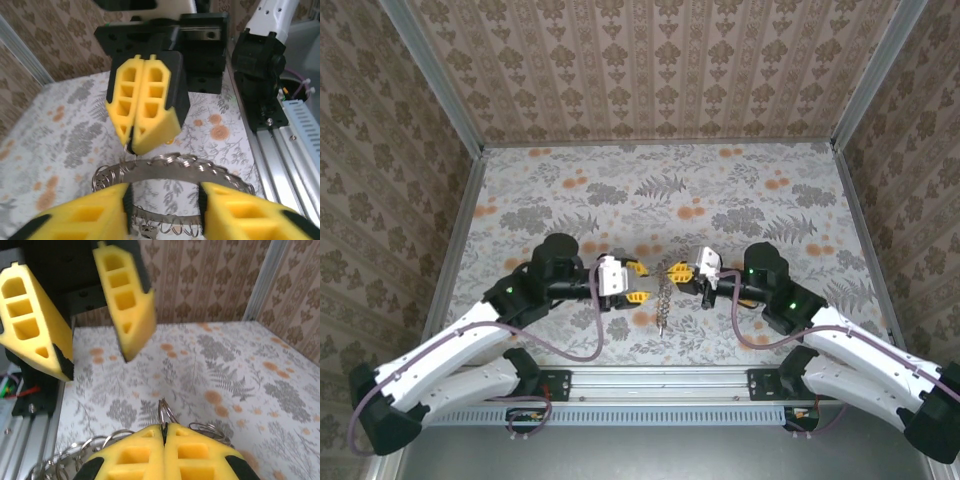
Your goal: Put the keys on the keyring
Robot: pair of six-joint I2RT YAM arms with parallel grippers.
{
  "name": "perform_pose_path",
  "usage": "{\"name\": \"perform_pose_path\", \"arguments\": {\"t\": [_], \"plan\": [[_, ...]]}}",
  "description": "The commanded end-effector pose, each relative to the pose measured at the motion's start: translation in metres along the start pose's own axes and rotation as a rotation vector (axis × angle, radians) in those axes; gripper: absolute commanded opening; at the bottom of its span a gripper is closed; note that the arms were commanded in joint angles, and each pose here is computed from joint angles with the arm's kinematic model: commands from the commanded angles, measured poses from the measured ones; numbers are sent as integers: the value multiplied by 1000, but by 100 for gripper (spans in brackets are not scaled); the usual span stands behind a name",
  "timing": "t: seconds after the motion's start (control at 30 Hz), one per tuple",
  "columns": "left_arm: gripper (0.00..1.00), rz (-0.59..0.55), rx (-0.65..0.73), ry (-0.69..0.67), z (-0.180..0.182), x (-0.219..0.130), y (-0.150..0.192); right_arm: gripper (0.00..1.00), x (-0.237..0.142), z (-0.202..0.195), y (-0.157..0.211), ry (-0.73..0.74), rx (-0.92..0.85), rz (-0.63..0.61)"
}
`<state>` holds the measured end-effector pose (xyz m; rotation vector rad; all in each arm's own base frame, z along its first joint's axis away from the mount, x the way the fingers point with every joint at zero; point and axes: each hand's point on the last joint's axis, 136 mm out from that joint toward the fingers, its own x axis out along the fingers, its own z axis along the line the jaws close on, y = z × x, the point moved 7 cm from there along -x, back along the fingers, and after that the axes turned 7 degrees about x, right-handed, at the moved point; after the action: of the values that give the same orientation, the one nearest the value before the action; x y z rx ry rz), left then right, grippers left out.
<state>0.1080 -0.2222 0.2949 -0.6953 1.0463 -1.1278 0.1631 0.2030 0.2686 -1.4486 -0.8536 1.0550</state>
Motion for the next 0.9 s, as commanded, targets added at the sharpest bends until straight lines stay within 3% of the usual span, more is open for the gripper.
{"name": "perform_pose_path", "arguments": {"t": [0.0,0.43,0.7,0.87], "plan": [[32,43,-13,5,-3,-7,4,0,-7,10,-31,-91,-3,-173],[35,4,3,43,13,21,4,0,-2,15,-30,-176,1,-165],[37,-46,16,7,19,15,-6,0,-1,16,-20,-183,-9,-117],[30,-49,-4,-18,22,9,-2,0,0,16,-16,-182,-18,-100]]}}
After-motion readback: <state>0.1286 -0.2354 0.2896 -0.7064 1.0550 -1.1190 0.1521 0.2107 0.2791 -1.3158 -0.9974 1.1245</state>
